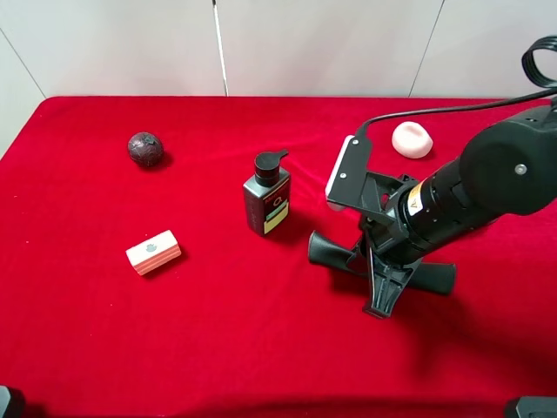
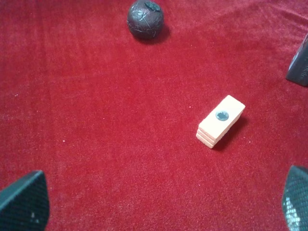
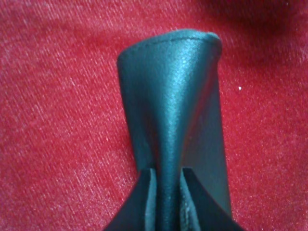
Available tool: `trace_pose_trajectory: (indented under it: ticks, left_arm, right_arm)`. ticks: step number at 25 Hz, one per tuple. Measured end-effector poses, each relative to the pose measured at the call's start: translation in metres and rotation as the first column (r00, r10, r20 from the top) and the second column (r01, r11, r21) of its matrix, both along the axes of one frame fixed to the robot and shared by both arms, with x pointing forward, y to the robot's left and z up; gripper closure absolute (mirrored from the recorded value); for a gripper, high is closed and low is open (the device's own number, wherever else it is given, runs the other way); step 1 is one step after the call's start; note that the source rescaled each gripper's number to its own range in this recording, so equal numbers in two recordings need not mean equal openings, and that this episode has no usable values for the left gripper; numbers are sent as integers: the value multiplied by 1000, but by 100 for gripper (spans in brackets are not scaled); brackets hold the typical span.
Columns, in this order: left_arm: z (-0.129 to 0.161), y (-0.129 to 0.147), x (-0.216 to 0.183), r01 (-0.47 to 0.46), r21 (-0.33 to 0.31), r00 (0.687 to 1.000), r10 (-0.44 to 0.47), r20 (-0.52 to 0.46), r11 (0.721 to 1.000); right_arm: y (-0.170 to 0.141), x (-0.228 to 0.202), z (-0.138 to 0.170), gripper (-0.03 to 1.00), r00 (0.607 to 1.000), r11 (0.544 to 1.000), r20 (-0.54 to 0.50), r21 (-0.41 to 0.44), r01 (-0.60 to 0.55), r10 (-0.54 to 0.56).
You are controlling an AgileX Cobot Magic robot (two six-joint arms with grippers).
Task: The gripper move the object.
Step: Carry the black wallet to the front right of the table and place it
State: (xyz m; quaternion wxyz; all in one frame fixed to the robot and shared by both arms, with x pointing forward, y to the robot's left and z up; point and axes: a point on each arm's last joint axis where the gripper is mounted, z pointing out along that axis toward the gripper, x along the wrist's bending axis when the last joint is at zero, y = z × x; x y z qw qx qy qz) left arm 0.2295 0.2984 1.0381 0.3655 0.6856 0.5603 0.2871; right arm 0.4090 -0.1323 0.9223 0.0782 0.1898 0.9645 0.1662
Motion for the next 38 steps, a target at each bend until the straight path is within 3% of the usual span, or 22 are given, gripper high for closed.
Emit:
trace_pose_trajectory:
  ticks: [20, 38]
  left_arm:
    - [0, 0, 0, 0, 0, 1000, 0, 0, 1000]
    - [0, 0, 0, 0, 0, 1000, 0, 0, 1000]
  right_arm:
    - [-1, -2, -1, 94, 1000, 1000, -17, -14, -5, 5]
    - [-1, -2, -1, 56, 1000, 1000, -16, -15, -7, 7]
